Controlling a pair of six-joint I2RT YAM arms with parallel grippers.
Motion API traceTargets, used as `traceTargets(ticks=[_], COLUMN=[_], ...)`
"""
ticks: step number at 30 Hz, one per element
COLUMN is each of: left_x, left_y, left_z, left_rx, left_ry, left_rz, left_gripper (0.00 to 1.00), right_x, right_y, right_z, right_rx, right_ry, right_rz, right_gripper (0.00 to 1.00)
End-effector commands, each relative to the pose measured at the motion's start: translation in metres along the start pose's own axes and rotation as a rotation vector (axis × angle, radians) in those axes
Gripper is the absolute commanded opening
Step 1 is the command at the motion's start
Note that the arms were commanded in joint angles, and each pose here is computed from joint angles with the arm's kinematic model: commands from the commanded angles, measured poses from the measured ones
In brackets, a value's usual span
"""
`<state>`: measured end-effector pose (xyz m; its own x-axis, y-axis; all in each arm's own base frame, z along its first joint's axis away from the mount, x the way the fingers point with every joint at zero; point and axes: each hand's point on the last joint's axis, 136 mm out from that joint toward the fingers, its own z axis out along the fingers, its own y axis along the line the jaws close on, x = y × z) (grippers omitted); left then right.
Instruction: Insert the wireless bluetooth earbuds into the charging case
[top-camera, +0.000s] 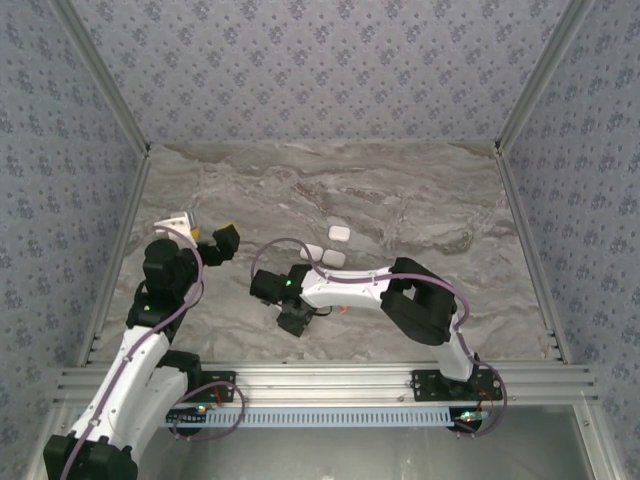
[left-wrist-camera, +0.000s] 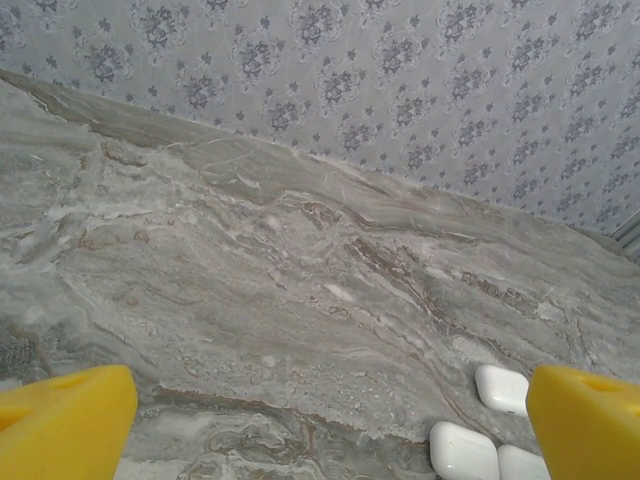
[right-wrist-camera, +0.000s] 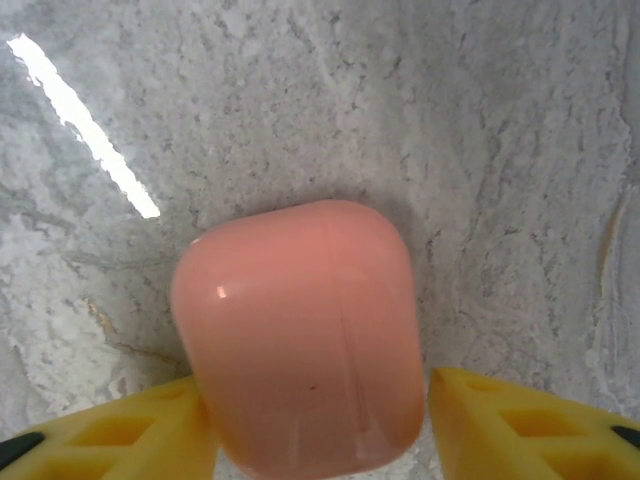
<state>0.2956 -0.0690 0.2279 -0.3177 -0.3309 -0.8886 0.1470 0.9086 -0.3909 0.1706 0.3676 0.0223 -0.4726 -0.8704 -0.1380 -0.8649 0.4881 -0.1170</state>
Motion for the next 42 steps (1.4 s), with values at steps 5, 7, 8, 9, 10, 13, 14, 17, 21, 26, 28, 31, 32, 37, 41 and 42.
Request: traceTargets(ticks=[5,7,8,9,10,13,14,17,21,26,28,31,32,37,41,42], left_x=[0.0,0.001,0.001,0.001,0.002,0.002,0.002,0.001,-0.007,-0.011,-0.012,-0.012,-0.011,-0.002,0.005,0.006], left_y=[0.0,-0.002,-0.005,-0.007,-0.01,-0.023,-0.029,-0.054,-0.095,-0.162,-0.183,-0.204,-0.21,-0.226,-0.241,-0.244], left_z=[0.001,0.002,0.002,0.004,0.005,0.01,0.012,0.017,0.017,0.003,-0.003,-0.009,-0.009,-0.003,0.003,0.004], left_rx=[0.006,0.018,0.033,0.046,0.063,0.122,0.154,0.273,0.45,0.675,0.749,0.83,0.85,0.906,0.962,0.971], left_ry=[0.0,0.005,0.008,0.013,0.02,0.061,0.086,0.155,0.21,0.262,0.262,0.27,0.28,0.34,0.37,0.371], left_rz=[-0.019,-0.022,-0.023,-0.023,-0.026,-0.037,-0.038,-0.045,-0.042,0.066,0.09,0.096,0.093,0.075,0.052,0.053], left_gripper=[0.99,0.99,0.99,0.99,0.99,0.99,0.99,0.97,0.93,0.93,0.93,0.92,0.9,0.82,0.79,0.79], right_x=[-0.006,-0.008,-0.009,-0.011,-0.013,-0.017,-0.018,-0.021,-0.014,-0.005,-0.001,0.004,0.005,0.008,0.007,0.007], right_y=[-0.005,-0.01,-0.015,-0.019,-0.024,-0.047,-0.057,-0.089,-0.127,-0.162,-0.168,-0.173,-0.174,-0.175,-0.178,-0.178], right_z=[0.003,-0.003,-0.01,-0.017,-0.026,-0.057,-0.067,-0.103,-0.142,-0.201,-0.218,-0.238,-0.243,-0.248,-0.244,-0.243], right_rx=[-0.021,-0.017,-0.013,-0.014,-0.013,0.01,0.021,0.054,0.106,0.172,0.203,0.258,0.276,0.33,0.36,0.366], right_ry=[-0.019,-0.045,-0.067,-0.092,-0.123,-0.235,-0.273,-0.41,-0.567,-0.776,-0.837,-0.911,-0.927,-0.938,-0.916,-0.908], right_rz=[0.044,0.05,0.057,0.06,0.066,0.094,0.109,0.153,0.184,0.15,0.117,0.069,0.054,-0.006,-0.032,-0.034], right_gripper=[0.44,0.43,0.42,0.41,0.41,0.4,0.4,0.4,0.4,0.4,0.4,0.4,0.4,0.4,0.4,0.4])
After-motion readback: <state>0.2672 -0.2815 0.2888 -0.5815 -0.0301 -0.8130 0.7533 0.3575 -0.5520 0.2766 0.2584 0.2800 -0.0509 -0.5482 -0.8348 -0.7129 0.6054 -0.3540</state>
